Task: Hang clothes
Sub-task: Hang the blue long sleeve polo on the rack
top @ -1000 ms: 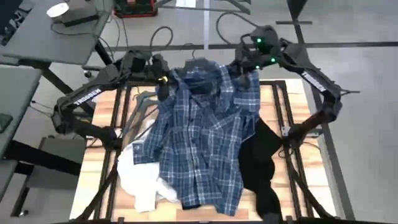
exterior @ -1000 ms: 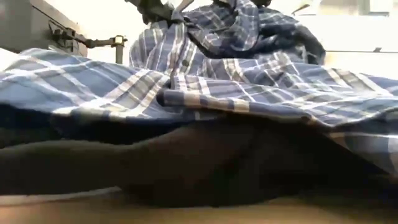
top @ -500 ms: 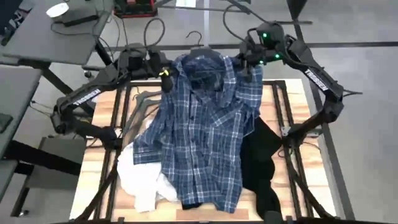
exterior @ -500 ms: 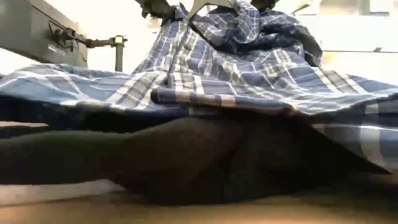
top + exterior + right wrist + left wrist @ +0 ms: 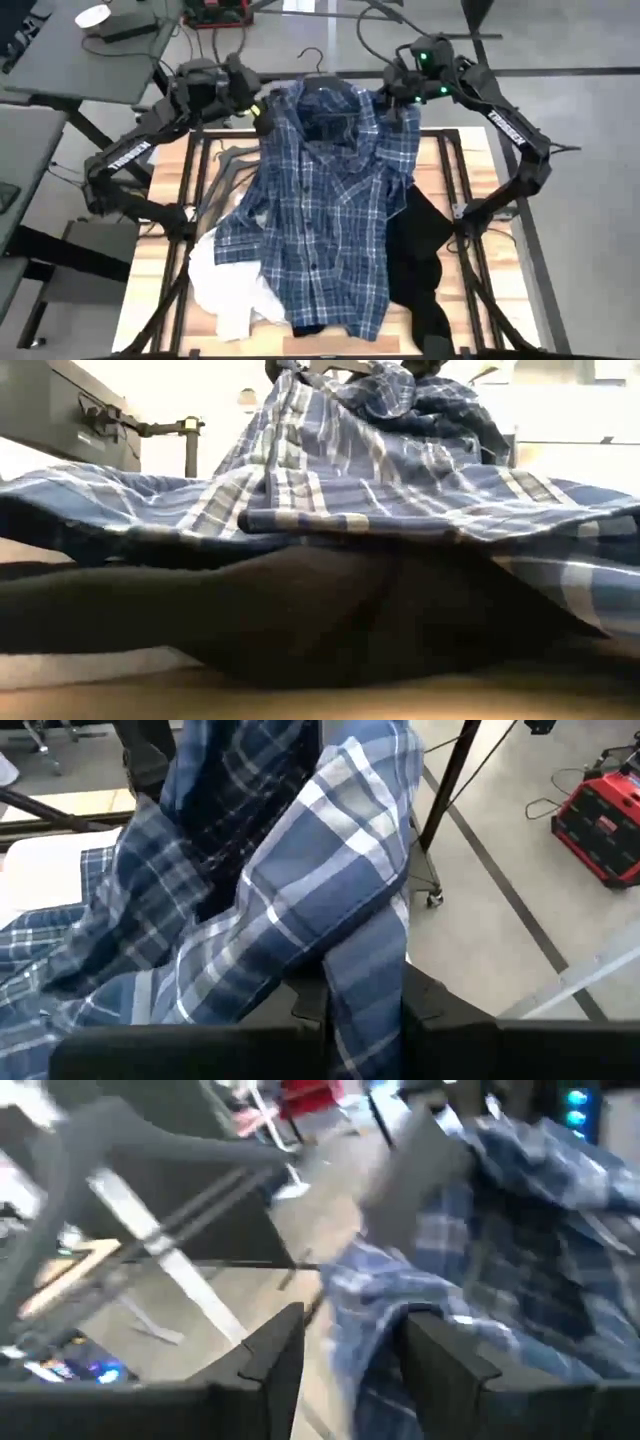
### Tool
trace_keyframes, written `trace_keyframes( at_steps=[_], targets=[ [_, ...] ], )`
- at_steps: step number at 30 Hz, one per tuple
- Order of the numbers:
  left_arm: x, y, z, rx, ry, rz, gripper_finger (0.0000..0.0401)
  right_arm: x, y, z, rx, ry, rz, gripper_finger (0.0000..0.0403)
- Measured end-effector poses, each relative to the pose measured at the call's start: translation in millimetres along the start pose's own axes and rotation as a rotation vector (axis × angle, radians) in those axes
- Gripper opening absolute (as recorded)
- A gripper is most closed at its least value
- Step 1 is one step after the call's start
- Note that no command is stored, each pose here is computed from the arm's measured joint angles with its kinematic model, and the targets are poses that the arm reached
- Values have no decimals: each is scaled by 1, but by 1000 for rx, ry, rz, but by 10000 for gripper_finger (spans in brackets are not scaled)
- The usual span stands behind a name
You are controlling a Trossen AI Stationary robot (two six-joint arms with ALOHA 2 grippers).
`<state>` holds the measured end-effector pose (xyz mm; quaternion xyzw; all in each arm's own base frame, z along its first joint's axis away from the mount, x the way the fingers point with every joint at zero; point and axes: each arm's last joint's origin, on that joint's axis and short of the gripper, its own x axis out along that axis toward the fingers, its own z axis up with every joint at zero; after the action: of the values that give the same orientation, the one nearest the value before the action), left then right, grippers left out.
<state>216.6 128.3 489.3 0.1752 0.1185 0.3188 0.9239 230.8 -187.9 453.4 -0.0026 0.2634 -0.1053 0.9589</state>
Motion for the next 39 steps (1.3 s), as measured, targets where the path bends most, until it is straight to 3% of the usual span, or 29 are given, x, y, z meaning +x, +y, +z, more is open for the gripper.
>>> trace_keyframes(
  at_steps=[7, 14, 17, 22, 26, 32, 39],
  targets=[
    [-9, -5, -13, -76, 188, -122, 138, 0, 0, 0, 0, 0, 0, 28],
    [-9, -13, -34, -55, 395, -189, 166, 0, -1, 3, -19, -26, -10, 28],
    [-10, -12, -35, -35, 410, -173, 175, 0, -2, 2, -18, -25, -11, 28],
    [-12, -5, -33, 50, 426, -20, 173, -1, -5, 1, -11, -21, -21, 28],
    [-12, 0, -29, 98, 400, 23, 172, -5, -13, 0, 9, -36, -52, 28],
    [-9, 5, -22, 68, 318, 62, 172, -13, -29, 0, 14, -73, -132, 28],
    [-5, 14, -30, 11, 345, 52, 171, -34, -62, 27, 5, -203, -271, 28]
  ],
)
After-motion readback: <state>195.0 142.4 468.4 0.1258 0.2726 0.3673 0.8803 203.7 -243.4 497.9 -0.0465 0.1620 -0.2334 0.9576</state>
